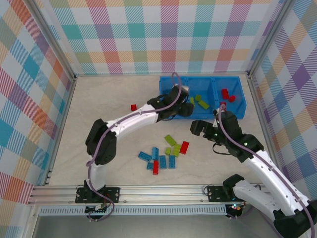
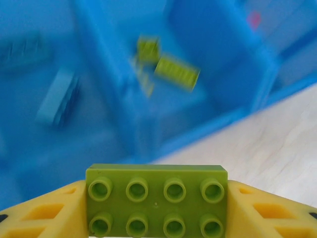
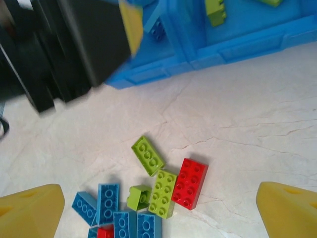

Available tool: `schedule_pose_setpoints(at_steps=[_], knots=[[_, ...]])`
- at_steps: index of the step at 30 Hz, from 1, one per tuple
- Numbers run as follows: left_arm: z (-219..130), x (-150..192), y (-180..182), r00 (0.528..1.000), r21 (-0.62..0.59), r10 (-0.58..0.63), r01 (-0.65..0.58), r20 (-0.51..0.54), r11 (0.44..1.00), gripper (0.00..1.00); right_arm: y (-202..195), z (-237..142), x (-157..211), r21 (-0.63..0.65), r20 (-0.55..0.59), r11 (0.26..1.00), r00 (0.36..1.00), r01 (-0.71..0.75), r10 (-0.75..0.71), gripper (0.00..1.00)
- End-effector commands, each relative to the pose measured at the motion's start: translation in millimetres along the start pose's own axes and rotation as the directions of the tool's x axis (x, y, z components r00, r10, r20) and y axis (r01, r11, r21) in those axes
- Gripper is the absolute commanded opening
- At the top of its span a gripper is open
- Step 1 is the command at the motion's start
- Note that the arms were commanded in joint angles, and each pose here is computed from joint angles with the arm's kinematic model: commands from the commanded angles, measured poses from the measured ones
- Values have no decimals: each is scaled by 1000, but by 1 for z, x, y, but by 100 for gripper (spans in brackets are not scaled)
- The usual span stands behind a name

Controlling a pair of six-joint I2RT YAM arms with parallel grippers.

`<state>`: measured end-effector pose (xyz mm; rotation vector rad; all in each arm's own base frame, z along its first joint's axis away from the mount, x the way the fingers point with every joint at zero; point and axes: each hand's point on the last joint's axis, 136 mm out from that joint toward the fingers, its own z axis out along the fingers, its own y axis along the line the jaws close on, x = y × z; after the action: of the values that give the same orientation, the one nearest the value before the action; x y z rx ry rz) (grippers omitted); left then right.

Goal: Sort the legos into containers by color

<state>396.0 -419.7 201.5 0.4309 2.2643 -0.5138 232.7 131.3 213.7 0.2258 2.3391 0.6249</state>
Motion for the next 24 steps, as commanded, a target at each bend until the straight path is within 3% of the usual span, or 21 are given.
schedule_pose_setpoints(at_steps=[1, 6, 10, 12, 18, 24], knots=[[37, -21, -5, 994, -39, 88, -85, 59, 996, 61, -16, -9, -5, 40, 84, 997, 995, -63, 60, 100], [69, -67, -18, 971, -25, 169, -167, 171, 986, 65, -23, -19, 0, 23, 112, 996, 990, -87, 84, 100], [77, -82, -25, 959, -24, 204, -203, 197, 979, 81, -26, -18, 7, 35, 86, 996, 993, -83, 80, 100], [74, -86, -30, 959, -4, 196, -199, 207, 980, 84, -28, -18, 9, 44, 79, 996, 994, -81, 78, 100], [31, -102, -44, 961, 57, 145, -163, 235, 985, 85, -31, -13, 13, 51, 70, 996, 995, -78, 75, 100], [-52, -93, -44, 928, 104, 146, -192, 341, 976, 85, -33, 1, 21, 85, 5, 994, 998, -62, 61, 100]])
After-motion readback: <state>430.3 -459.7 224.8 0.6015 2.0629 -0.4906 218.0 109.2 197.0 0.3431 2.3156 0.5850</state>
